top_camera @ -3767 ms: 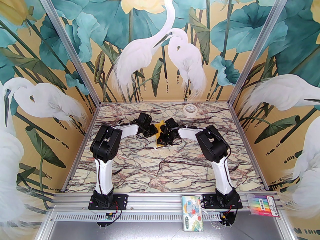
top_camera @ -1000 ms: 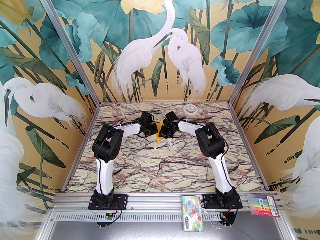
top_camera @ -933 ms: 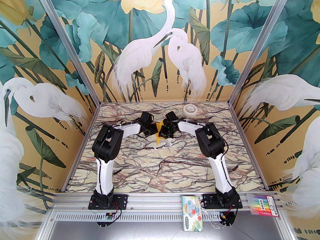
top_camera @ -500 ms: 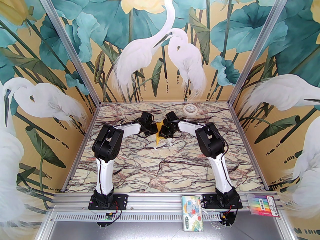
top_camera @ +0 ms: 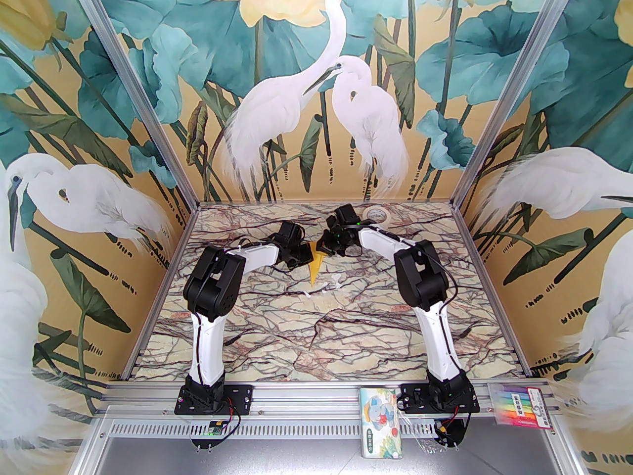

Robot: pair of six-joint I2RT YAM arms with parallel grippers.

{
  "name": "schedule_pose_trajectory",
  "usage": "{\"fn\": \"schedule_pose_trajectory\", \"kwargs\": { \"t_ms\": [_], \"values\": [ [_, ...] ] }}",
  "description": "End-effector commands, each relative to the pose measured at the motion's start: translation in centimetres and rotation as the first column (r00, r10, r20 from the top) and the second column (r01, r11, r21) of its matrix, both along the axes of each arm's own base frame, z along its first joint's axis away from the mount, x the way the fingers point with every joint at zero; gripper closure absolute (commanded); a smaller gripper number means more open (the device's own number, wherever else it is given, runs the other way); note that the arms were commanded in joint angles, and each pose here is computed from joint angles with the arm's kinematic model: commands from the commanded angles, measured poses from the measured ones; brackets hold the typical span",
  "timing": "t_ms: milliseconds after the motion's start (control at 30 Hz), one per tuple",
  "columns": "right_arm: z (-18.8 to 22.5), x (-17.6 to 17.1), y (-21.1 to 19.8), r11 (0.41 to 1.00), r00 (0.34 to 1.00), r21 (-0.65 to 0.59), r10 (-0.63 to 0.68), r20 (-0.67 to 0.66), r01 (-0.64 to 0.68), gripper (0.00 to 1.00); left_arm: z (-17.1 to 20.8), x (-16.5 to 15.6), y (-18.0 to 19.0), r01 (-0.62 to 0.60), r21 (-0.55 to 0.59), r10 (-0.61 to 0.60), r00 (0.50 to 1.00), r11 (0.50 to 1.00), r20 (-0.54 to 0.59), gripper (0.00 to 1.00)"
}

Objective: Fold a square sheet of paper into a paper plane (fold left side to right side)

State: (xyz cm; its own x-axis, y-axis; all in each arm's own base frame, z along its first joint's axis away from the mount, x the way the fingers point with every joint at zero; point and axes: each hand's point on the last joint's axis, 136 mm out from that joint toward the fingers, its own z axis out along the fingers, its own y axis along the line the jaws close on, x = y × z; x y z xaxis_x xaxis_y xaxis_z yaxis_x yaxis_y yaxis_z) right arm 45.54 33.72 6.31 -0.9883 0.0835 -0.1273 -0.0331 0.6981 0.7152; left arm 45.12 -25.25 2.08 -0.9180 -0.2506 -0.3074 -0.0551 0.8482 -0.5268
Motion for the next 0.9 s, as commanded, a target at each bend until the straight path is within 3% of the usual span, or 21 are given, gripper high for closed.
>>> {"fn": "schedule_pose_trajectory", "kwargs": {
  "t_ms": [0,867],
  "values": [
    [-1.5,-0.3,0.1,0.999,0.999,-0.028,0.021,-0.027,-0.021,1.0,-5.7,-3.1,1.7,0.008,0.091,0.005,0.989,0.996,-0.147,1.0],
    [-3.3,0.2,-0.2,0.998,0.998,-0.045,0.03,-0.057,-0.032,1.0,-5.8,-3.2,2.6,-0.047,-0.061,0.036,0.987,0.997,-0.16,1.0]
  ]
}}
